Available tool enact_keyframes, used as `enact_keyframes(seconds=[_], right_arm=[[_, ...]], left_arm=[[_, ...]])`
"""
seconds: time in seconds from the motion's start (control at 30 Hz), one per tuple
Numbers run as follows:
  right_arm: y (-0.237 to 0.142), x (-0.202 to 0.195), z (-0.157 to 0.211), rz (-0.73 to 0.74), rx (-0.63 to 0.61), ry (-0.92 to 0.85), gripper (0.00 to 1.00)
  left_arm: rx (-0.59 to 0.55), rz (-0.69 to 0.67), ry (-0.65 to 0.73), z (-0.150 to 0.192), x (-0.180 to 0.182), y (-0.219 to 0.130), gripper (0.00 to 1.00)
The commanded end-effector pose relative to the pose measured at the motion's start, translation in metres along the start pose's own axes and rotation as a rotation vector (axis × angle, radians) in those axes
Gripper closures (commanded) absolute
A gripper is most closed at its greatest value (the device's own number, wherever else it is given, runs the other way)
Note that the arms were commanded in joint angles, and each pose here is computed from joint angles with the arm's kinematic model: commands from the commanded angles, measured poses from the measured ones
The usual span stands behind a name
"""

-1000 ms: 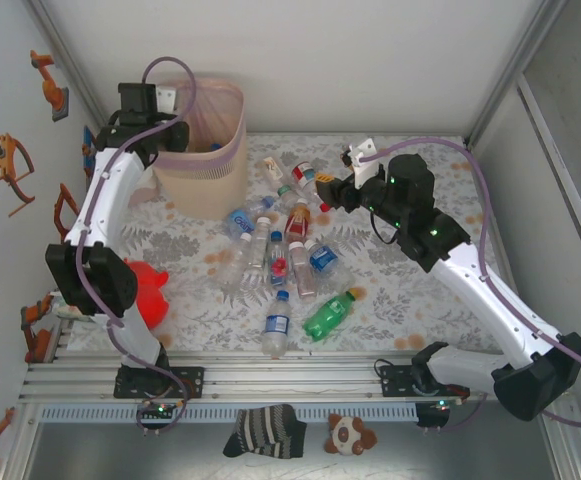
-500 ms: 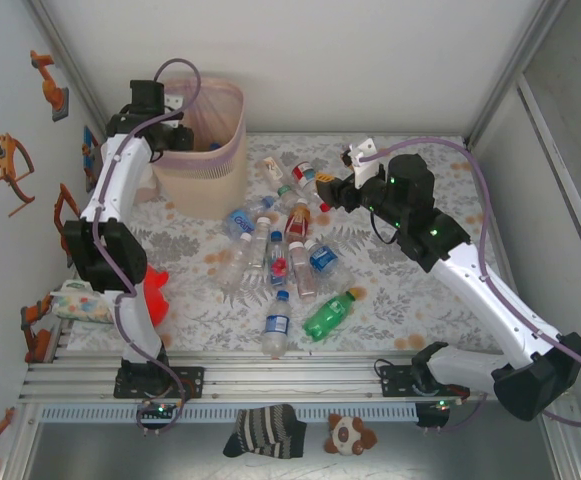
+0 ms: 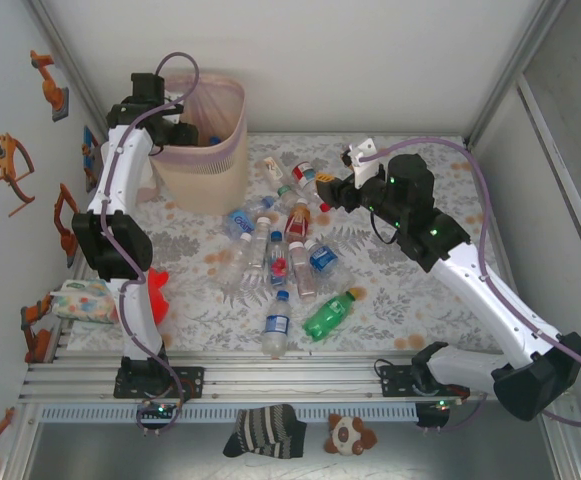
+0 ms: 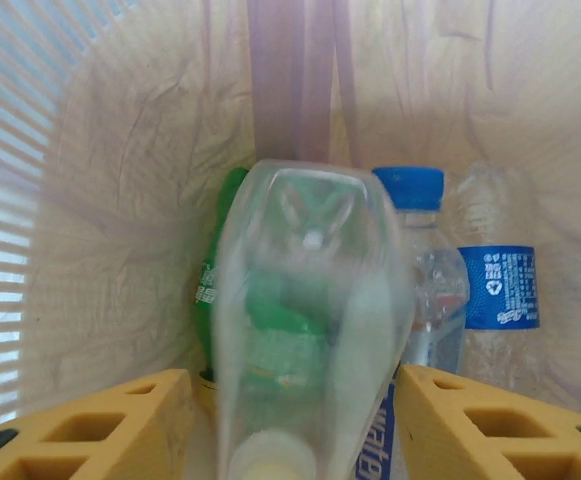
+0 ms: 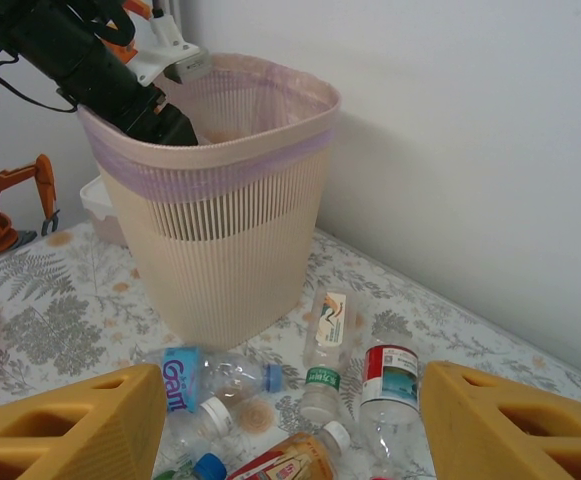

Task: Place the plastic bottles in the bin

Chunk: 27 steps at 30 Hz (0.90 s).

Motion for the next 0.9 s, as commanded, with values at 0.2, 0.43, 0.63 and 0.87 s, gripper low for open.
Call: enact_keyframes(seconds=[0.2,0.43,0.63,0.87], right_arm=[[-0.009,0.004,-0.016,0.004,-0.041,-0.001,0.33],[-0.012,0.005,-0.018,0.005,-0.049,-0.001,0.33],[-0.014,0.005,-0.018,0.006,-0.048,0.002,0.33],[-0.015,0.005,-0.019,0.004,-0.047,0.004,0.33]], left_arm=[[0.017,0.032,-0.006,0.005,-0.003,-0.009,0.29],[-0.076,0.043,-0.015,-0.008,-0.004,-0.041,0.26],[-0.145,0.065,-0.021,-0.015,-0.007,-0.065,0.25],[-0.222,0.09,-0.035,-0.021,-0.011,-0.094,0.25]])
Point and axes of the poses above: each hand's point on the last joint's axis, 136 mm out from that joint toward the fingers, its own y axis out along the fingers, its own x axis along the line the jaws close on, z = x × y, the point moved 8 cm from there along -y, back along the fingers, and after that the axes turned 14 degrees about y, right-handed, at the moved point
